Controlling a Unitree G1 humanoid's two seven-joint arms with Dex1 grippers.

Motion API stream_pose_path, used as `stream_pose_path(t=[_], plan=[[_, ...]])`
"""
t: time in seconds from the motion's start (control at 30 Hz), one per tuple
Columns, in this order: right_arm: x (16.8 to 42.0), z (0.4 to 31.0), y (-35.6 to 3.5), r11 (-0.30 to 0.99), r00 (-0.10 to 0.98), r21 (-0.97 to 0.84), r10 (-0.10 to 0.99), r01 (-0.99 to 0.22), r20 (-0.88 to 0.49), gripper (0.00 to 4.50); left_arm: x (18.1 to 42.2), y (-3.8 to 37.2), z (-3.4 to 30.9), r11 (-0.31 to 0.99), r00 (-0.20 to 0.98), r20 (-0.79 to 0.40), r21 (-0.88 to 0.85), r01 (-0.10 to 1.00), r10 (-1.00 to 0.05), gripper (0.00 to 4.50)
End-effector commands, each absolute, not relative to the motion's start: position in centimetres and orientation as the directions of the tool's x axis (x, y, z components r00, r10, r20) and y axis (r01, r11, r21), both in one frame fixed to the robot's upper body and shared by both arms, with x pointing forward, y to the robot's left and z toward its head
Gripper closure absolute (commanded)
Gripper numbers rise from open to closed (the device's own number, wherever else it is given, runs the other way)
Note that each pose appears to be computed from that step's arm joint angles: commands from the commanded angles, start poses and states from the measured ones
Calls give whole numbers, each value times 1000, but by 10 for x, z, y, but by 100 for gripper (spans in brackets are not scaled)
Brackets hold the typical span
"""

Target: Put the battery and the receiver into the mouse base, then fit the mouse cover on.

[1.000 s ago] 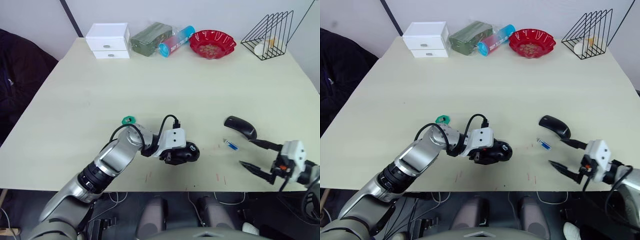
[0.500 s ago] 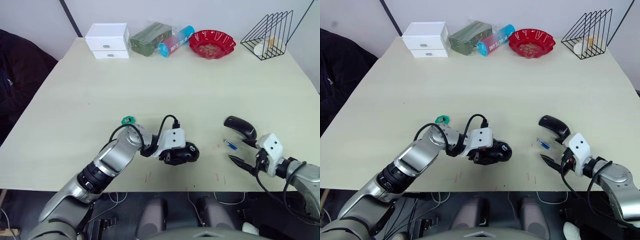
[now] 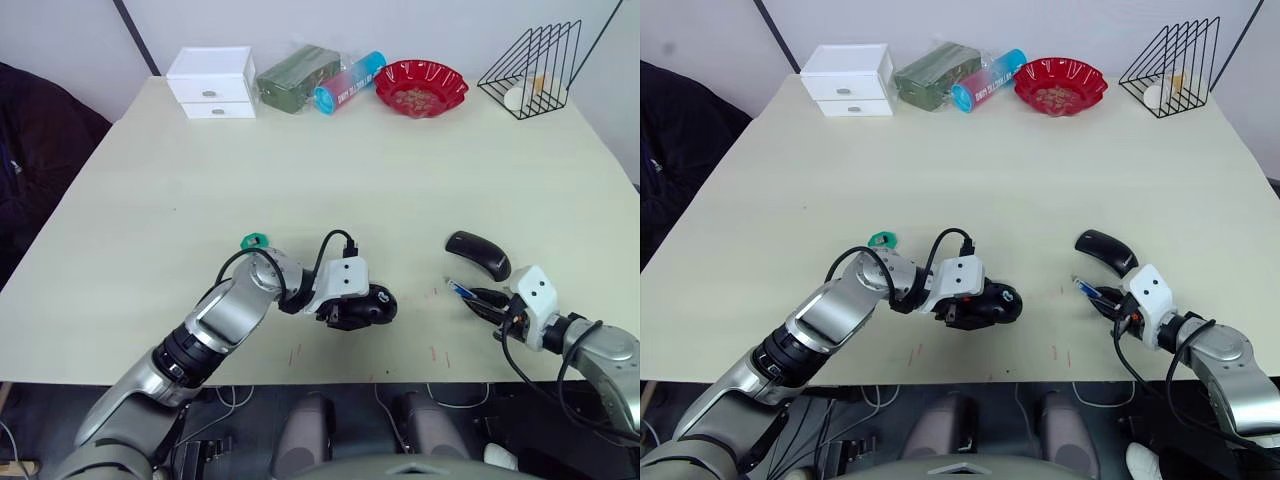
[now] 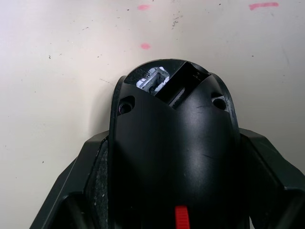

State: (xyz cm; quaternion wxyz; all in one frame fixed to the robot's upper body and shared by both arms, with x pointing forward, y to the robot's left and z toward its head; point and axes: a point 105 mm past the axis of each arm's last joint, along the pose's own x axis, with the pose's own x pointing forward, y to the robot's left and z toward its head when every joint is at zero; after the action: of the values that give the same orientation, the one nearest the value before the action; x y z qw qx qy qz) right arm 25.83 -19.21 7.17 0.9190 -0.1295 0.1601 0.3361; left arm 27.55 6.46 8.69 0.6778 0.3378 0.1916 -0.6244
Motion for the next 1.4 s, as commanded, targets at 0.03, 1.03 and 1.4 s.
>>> stream_pose_path(t=[0.03, 1.03, 1.4], plan=[[260, 78, -195, 746, 740, -154, 568, -648, -361, 439, 272, 74, 71, -7, 121, -727, 171, 985, -676, 157], [232, 133, -111, 587, 447, 37, 655, -809, -609, 439, 275, 73, 72, 0, 124, -726, 169, 986, -676, 157], [227, 112, -95, 602, 390, 121, 644, -789, -658, 439, 278, 70, 72, -1, 125, -724, 170, 985, -678, 157]])
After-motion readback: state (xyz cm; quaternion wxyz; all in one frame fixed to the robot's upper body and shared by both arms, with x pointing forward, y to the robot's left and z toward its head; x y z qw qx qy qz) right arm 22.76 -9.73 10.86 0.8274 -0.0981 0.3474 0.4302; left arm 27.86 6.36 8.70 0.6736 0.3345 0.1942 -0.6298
